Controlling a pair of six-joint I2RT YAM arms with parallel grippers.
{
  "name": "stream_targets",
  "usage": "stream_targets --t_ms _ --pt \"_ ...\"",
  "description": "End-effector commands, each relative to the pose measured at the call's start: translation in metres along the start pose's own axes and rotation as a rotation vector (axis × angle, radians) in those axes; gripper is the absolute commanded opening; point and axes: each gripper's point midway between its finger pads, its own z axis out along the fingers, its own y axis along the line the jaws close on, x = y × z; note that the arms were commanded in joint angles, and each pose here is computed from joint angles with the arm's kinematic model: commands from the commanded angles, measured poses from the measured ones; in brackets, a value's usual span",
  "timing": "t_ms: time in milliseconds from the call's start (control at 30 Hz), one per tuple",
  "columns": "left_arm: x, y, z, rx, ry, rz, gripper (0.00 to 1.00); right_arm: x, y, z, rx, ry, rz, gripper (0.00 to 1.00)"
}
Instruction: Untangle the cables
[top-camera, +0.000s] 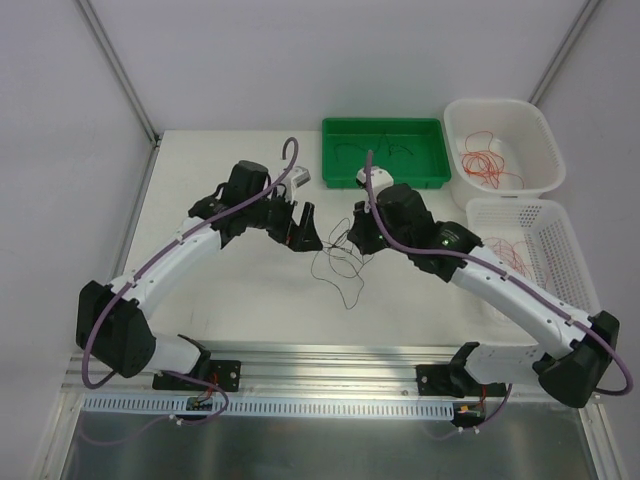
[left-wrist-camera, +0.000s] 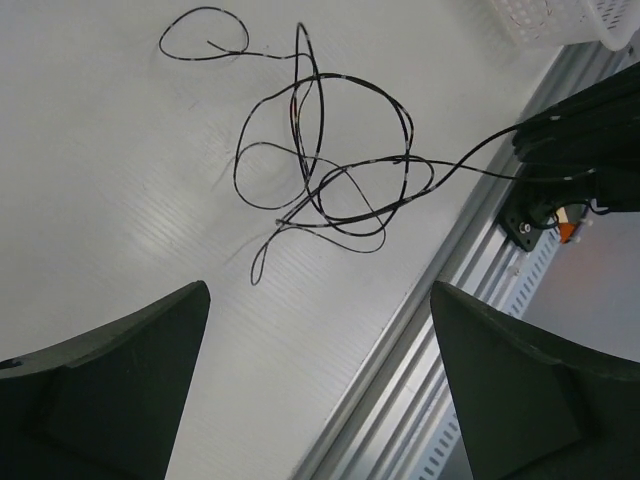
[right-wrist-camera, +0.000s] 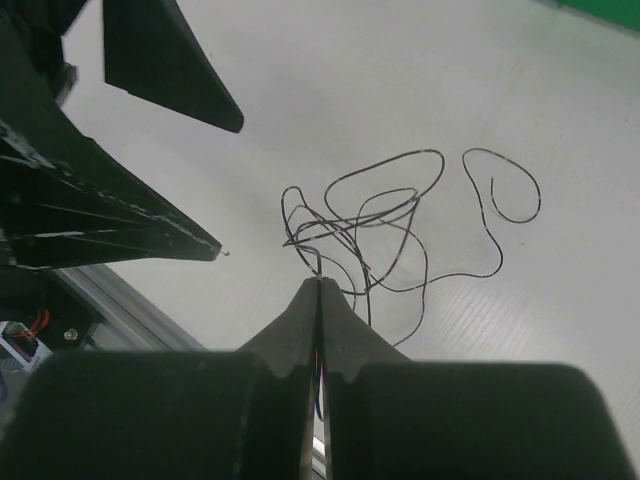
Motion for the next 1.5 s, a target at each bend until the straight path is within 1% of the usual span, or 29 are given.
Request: stream_targets --t_ms 0,67,100,200,400,600,733,767,833,867,933,967,1000,1033,1100,1200,1233,1267,1300,1333,1367,1400,1433,1467 --pt "-0.010 0.003 -0.008 -0.059 -0.064 0.170 0.93 -0.042 0.022 -0.038 -0.108 -0.130 0.025 0.01" --pt "-0.009 0.003 -0.006 -0.065 -0.060 0.206 0.92 -0.048 0.024 -0.046 -0.122 -0.158 0.024 0.01" --pt "-0.006 0.001 -0.004 -0.059 -0.052 0.218 0.91 -0.049 0.030 -0.053 -0.158 -0.167 0.020 0.01" --pt "-0.002 -0.003 -0.001 -0.046 -0.041 0.252 0.88 -0.053 0.030 -0.061 -0.161 -0.186 0.010 0.01" --pt "0.009 -0.019 0.008 0.024 -0.011 0.309 0.83 -0.058 0.033 -0.068 -0.178 -0.205 0.006 0.01" --pt "0.020 -0.022 0.020 0.041 0.029 0.343 0.76 -0.064 0.038 -0.077 -0.207 -0.234 0.007 0.01" --pt "0.027 -0.019 0.031 0.047 0.066 0.340 0.64 -0.070 0.035 -0.084 -0.196 -0.263 0.001 0.01" --pt "0.028 -0.021 0.032 0.056 0.070 0.342 0.55 -0.071 0.033 -0.087 -0.186 -0.272 -0.005 0.01" --pt "0.029 -0.021 0.034 0.058 0.077 0.336 0.46 -0.071 0.030 -0.089 -0.170 -0.279 -0.009 0.01" --pt "0.029 -0.021 0.034 0.058 0.077 0.336 0.43 -0.073 0.025 -0.090 -0.143 -0.291 -0.009 0.01" --pt "0.028 -0.024 0.033 0.064 0.071 0.340 0.30 -0.072 0.020 -0.090 -0.125 -0.293 -0.010 0.01" --pt "0.027 -0.024 0.033 0.063 0.068 0.340 0.12 -0.072 0.018 -0.090 -0.115 -0.298 -0.012 0.01" --pt "0.026 -0.023 0.031 0.048 0.064 0.344 0.03 -0.072 0.012 -0.089 -0.089 -0.300 -0.011 0.01" --pt "0.025 -0.020 0.030 0.033 0.059 0.342 0.00 -0.065 0.007 -0.085 -0.066 -0.281 -0.007 0.01" --pt "0.022 -0.014 0.029 -0.013 0.051 0.338 0.00 -0.060 -0.012 -0.080 0.009 -0.277 0.007 0.01" --pt "0.013 0.011 0.022 -0.178 0.023 0.304 0.00 -0.040 -0.052 -0.069 0.152 -0.240 0.044 0.01" --pt "0.009 0.032 0.015 -0.294 0.005 0.266 0.00 -0.035 -0.063 -0.069 0.186 -0.233 0.065 0.01" --pt "0.006 0.042 0.011 -0.346 -0.004 0.243 0.00 -0.023 -0.086 -0.064 0.247 -0.208 0.103 0.01" --pt "0.004 0.052 0.006 -0.392 -0.011 0.215 0.00 -0.018 -0.095 -0.064 0.267 -0.202 0.130 0.01" --pt "0.002 0.061 0.000 -0.434 -0.027 0.159 0.00 -0.013 -0.105 -0.068 0.293 -0.202 0.169 0.01" --pt "-0.004 0.081 -0.013 -0.502 -0.047 0.099 0.00 -0.010 -0.124 -0.073 0.346 -0.207 0.209 0.01" --pt "-0.007 0.091 -0.022 -0.533 -0.065 0.049 0.00 -0.003 -0.134 -0.075 0.378 -0.200 0.233 0.01" --pt "-0.009 0.099 -0.029 -0.557 -0.090 -0.032 0.00 0.001 -0.142 -0.083 0.403 -0.206 0.261 0.01" --pt "-0.011 0.123 -0.050 -0.611 -0.120 -0.123 0.00 0.002 -0.157 -0.091 0.453 -0.221 0.302 0.01"
